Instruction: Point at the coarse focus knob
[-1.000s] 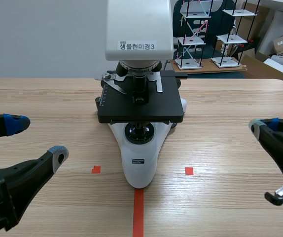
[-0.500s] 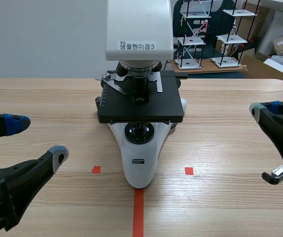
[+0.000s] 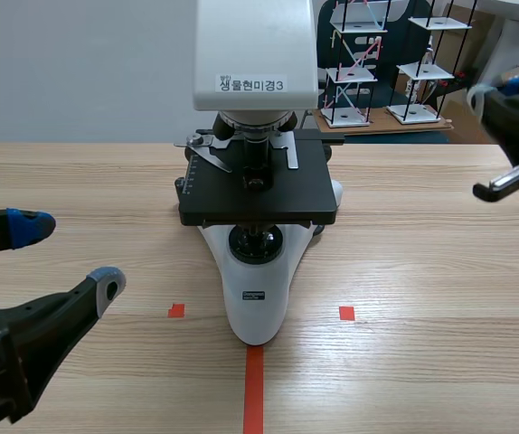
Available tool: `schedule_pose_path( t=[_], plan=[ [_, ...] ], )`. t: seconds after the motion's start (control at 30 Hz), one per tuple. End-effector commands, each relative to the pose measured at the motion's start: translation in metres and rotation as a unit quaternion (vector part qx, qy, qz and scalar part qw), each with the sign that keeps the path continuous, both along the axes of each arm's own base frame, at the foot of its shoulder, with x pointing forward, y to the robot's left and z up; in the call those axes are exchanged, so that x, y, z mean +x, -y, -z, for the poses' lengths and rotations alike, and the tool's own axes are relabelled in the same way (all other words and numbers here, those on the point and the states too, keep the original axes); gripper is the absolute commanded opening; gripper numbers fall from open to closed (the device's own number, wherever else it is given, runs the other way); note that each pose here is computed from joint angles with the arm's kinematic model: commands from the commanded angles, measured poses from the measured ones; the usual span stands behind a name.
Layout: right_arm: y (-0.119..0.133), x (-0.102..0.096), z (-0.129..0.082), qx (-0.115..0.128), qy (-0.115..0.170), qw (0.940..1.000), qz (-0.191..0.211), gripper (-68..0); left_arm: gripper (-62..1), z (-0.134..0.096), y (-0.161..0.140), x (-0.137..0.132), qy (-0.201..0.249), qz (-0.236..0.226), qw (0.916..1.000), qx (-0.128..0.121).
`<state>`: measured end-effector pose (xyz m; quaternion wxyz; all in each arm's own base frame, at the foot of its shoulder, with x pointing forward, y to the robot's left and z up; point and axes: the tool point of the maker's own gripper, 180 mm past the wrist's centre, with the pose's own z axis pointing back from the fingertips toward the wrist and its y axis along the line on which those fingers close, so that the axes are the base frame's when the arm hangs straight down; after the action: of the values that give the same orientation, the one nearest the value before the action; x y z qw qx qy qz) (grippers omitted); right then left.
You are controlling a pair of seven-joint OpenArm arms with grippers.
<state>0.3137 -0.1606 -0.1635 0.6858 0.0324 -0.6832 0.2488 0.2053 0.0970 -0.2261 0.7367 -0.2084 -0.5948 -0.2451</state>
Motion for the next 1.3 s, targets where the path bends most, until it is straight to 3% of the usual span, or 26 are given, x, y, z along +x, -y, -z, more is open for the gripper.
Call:
schedule_pose_path(
  t=[0.0, 0.17, 0.4, 0.67, 0.93, 1.27],
  plan=[
    [-0.002, 0.006, -0.019, -0.002, 0.024, 0.9997, -0.005, -67.6, -6.9, -0.004, 0.000, 0.000, 0.004, -0.002, 1.0000, -0.007],
    [-0.002, 0.023, -0.046, -0.002, 0.050, 0.9988, 0.001, -67.6, -6.9, -0.004, 0.000, 0.000, 0.004, -0.002, 1.0000, -0.007],
    [-0.015, 0.054, -0.070, -0.007, 0.053, 0.9985, -0.009, -67.6, -6.9, -0.004, 0.000, 0.000, 0.004, -0.002, 1.0000, -0.007],
    [-0.020, 0.099, -0.045, 0.000, -0.002, 0.9999, -0.014, -67.6, -6.9, -0.004, 0.000, 0.000, 0.004, -0.002, 1.0000, -0.007],
    [-0.032, 0.132, -0.027, 0.001, -0.061, 0.9979, -0.021, -67.6, -6.9, -0.004, 0.000, 0.000, 0.004, -0.002, 1.0000, -0.007],
    [-0.069, 0.135, -0.005, -0.016, -0.130, 0.9880, -0.081, -67.6, -6.9, -0.004, 0.000, 0.000, 0.004, -0.002, 1.0000, -0.007]
  ],
)
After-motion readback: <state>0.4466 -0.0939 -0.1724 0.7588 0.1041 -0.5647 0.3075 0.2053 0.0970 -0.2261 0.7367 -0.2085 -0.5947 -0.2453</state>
